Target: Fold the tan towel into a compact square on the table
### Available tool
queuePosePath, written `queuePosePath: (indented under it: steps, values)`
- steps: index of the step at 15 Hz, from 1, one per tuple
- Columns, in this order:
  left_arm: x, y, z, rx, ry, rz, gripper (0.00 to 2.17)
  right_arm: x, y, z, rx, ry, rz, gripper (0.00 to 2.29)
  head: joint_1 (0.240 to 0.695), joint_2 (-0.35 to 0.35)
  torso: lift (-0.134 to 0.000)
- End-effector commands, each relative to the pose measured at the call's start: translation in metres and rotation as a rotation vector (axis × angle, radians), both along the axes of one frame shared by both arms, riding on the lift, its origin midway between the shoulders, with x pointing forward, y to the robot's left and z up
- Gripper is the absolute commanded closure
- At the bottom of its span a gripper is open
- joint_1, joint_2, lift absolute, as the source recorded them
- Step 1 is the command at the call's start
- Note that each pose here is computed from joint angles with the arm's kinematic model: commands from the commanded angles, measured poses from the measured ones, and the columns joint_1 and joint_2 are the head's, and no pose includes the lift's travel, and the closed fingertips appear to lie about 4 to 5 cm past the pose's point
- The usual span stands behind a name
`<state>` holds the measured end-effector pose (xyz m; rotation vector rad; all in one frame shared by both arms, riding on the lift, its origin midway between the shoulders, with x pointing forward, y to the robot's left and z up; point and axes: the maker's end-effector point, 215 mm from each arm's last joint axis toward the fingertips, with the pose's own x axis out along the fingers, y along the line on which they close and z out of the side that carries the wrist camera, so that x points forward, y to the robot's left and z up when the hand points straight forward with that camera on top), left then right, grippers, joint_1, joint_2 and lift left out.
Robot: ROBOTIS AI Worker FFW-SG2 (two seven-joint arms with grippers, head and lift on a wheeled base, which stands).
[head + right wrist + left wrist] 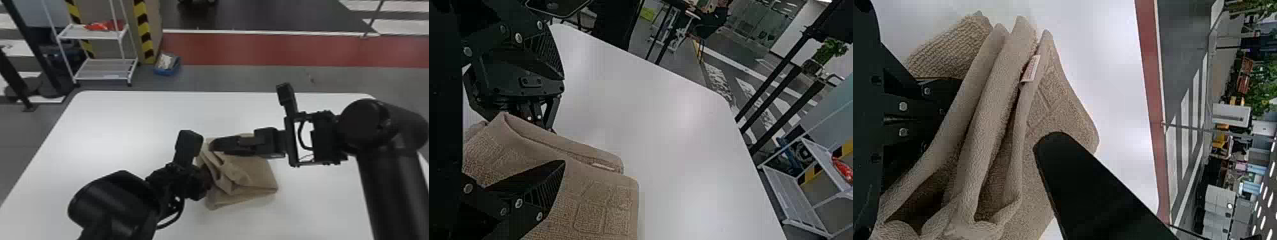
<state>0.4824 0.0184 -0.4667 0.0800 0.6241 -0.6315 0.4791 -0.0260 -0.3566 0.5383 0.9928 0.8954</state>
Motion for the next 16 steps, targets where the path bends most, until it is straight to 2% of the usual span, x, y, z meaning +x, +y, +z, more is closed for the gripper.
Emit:
queuePosePath:
  steps: [1, 4, 6, 8, 10, 14, 16]
  values:
    - [0.002, 0.001, 0.007, -0.005, -0.013, 0.003, 1.95, -0.001, -0.004, 0.003, 0.011, -0.005, -0.011, 0.06, 0.695, -0.009, -0.123]
    - [0.003, 0.001, 0.032, -0.017, -0.043, -0.003, 1.95, -0.003, -0.021, -0.004, 0.01, 0.003, -0.048, 0.07, 0.695, -0.014, -0.123]
    - [0.002, 0.012, 0.049, 0.001, -0.057, -0.001, 1.95, -0.004, -0.034, -0.008, 0.009, 0.004, -0.075, 0.07, 0.695, -0.028, -0.123]
    - [0.003, 0.032, 0.062, 0.042, -0.066, 0.017, 1.95, -0.001, -0.049, -0.006, -0.001, -0.012, -0.1, 0.07, 0.695, -0.034, -0.123]
    - [-0.001, 0.071, 0.067, 0.082, -0.038, 0.062, 1.95, 0.001, -0.065, -0.005, -0.015, -0.022, -0.125, 0.07, 0.695, -0.028, -0.123]
    - [-0.001, 0.12, 0.087, 0.111, -0.076, 0.133, 1.95, -0.007, -0.077, -0.016, -0.019, -0.004, -0.145, 0.07, 0.695, 0.005, -0.123]
    - [0.01, 0.136, 0.092, 0.1, -0.107, 0.163, 1.95, -0.021, -0.079, -0.019, -0.004, -0.003, -0.145, 0.07, 0.695, 0.035, -0.123]
